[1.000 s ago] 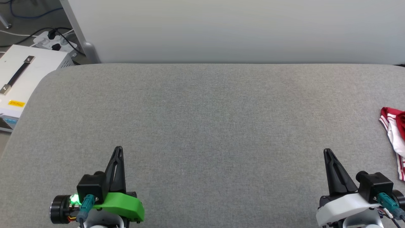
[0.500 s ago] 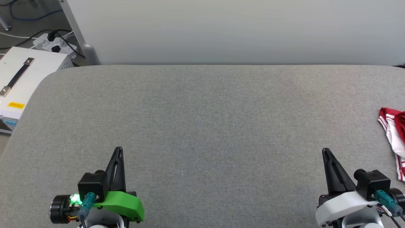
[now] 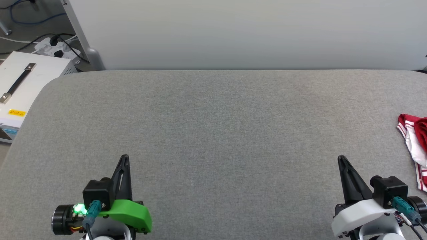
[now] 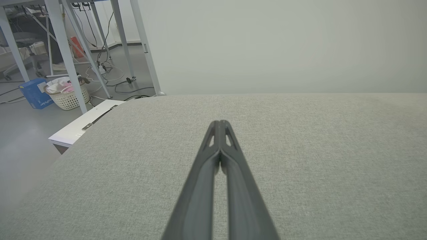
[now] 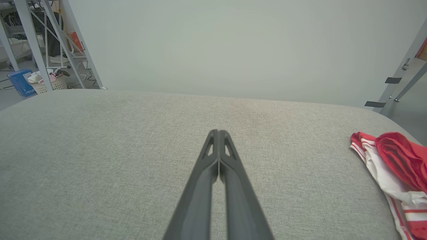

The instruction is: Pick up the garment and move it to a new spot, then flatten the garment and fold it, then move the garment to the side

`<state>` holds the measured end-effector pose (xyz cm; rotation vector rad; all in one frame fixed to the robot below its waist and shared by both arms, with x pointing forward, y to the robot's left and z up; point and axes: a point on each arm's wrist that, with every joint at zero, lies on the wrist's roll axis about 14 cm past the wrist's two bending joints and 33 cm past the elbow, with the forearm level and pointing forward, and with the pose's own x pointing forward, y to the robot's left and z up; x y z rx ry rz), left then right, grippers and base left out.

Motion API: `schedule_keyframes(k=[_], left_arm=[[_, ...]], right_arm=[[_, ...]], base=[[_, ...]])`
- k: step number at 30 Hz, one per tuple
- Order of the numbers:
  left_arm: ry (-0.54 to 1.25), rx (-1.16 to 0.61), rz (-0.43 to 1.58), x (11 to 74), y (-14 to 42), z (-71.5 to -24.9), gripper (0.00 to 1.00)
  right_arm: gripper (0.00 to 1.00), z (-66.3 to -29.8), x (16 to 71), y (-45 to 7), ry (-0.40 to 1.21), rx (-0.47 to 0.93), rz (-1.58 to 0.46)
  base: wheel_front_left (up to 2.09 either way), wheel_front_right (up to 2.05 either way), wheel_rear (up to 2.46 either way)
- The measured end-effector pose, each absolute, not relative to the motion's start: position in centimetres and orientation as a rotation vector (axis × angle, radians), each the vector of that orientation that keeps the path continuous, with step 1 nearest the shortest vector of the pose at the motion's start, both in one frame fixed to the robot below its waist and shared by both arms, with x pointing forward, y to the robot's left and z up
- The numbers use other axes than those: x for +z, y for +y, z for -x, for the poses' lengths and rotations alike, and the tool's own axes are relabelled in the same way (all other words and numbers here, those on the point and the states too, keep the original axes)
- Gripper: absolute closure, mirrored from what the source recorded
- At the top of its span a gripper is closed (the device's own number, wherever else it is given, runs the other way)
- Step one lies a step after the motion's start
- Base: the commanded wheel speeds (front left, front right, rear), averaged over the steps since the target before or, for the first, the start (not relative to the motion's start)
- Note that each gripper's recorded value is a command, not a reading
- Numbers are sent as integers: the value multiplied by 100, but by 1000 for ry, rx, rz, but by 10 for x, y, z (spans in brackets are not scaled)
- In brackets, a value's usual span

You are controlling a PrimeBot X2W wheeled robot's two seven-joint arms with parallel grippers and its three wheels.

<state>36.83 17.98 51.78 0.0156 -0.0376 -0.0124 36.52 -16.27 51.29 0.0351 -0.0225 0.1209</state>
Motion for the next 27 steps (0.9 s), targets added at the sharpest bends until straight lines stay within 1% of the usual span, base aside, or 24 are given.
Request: schedule_keyframes(k=[27], left_arm=[[-12,-8,-30,519,179,-369,100]], right_arm=[[100,-366,516,-161,-2,127,4]], base=[[0,0,0]])
